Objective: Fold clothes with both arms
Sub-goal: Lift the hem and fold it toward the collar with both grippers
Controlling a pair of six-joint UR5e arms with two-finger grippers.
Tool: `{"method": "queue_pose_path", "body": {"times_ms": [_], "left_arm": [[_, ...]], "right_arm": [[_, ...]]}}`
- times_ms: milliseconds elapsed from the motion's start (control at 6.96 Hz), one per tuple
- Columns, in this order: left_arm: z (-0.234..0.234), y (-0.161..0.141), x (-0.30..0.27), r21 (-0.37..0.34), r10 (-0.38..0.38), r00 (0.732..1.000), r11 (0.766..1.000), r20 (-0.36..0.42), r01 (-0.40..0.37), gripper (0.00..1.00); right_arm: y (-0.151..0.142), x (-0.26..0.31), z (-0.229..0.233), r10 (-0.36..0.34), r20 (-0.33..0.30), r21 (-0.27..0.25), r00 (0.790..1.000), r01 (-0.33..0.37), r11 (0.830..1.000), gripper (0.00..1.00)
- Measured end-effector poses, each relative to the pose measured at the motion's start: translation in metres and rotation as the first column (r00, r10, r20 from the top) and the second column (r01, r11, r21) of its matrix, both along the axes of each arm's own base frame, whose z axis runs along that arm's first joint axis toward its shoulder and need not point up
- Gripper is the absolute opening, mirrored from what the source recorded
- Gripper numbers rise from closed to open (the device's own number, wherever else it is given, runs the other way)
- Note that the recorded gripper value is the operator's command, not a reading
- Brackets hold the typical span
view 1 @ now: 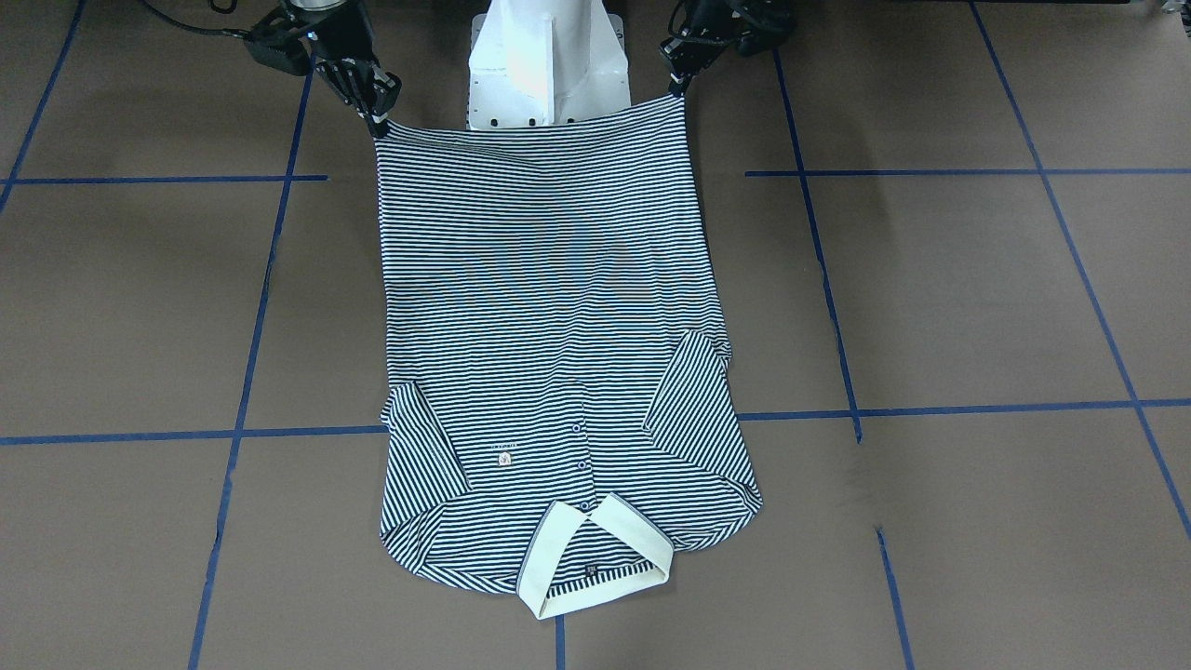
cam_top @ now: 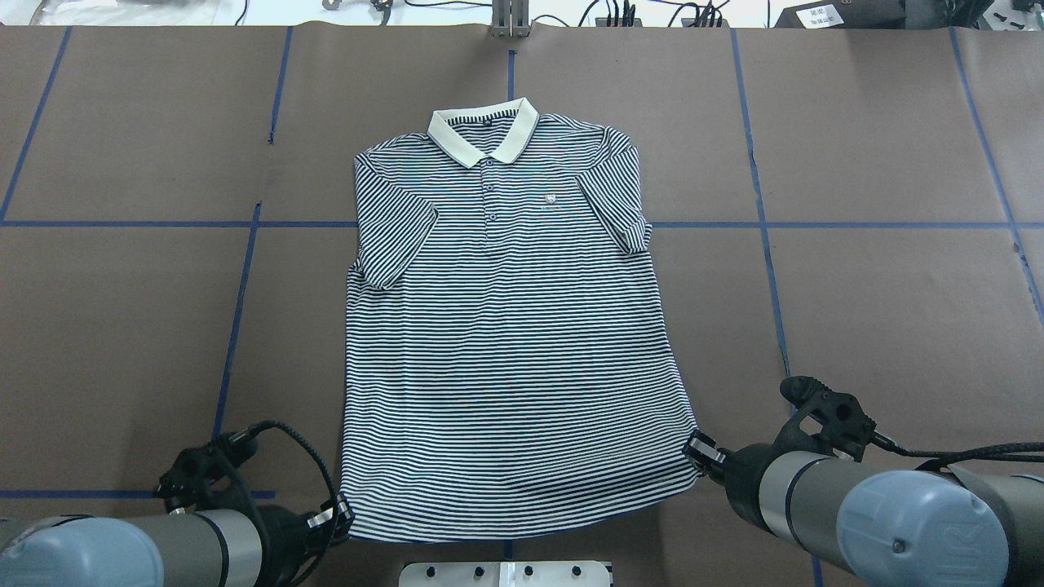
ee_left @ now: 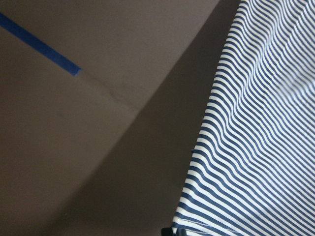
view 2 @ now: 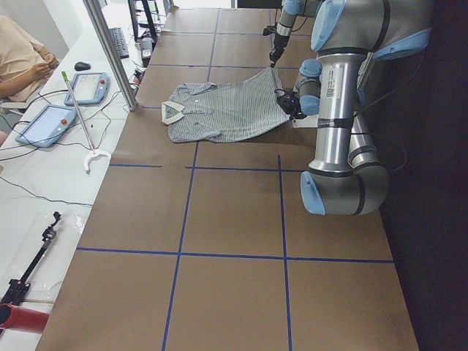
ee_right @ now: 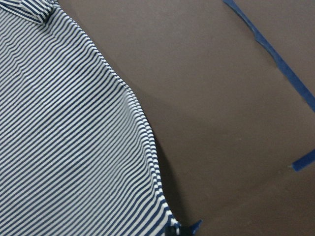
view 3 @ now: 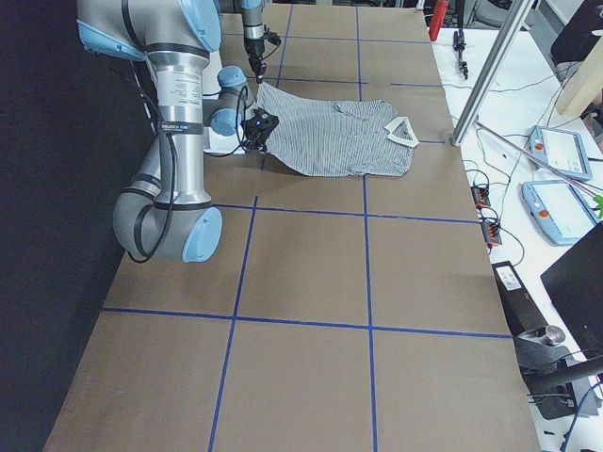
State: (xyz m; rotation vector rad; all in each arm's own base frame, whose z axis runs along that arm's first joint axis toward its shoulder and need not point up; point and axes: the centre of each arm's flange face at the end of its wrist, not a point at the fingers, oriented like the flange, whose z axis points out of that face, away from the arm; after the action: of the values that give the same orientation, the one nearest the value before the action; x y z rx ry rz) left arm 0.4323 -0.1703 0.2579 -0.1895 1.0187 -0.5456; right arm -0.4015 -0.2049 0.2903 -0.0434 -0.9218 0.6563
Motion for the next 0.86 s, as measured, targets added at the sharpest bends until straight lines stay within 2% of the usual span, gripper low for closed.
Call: {"method": "queue_pose_path", "body": {"times_ms": [144, 288, 575, 719, 863], "left_arm": [[-0.006, -0.035, 0.004, 0.084, -0.020, 1.000, 0.996, 0.012, 0.019, 0.00], [-0.008, -0.081, 0.011, 0.160, -0.062, 0.997, 0.986, 0.034, 0.056, 0.00], [0.003, -0.196, 0.025, 0.310, -0.148, 0.979, 0.945, 0.138, 0.100, 0.00], [0.014, -0.246, 0.020, 0.361, -0.184, 0.966, 0.926, 0.180, 0.109, 0.00], [0.030, -0.283, 0.016, 0.393, -0.209, 0.957, 0.912, 0.202, 0.116, 0.00]], "right_arm": [[-0.026, -0.005, -0.007, 0.019, -0.002, 0.046, 1.000, -0.019, 0.999, 0.00], [-0.067, -0.021, -0.014, 0.046, -0.013, 0.088, 0.999, -0.045, 0.995, 0.00], [-0.177, -0.055, -0.024, 0.086, -0.063, 0.116, 0.994, -0.078, 0.990, 0.00], [-0.234, -0.066, -0.027, 0.112, -0.100, 0.118, 0.989, -0.100, 0.988, 0.00], [-0.286, -0.071, -0.027, 0.133, -0.137, 0.107, 0.982, -0.119, 0.987, 0.00]]}}
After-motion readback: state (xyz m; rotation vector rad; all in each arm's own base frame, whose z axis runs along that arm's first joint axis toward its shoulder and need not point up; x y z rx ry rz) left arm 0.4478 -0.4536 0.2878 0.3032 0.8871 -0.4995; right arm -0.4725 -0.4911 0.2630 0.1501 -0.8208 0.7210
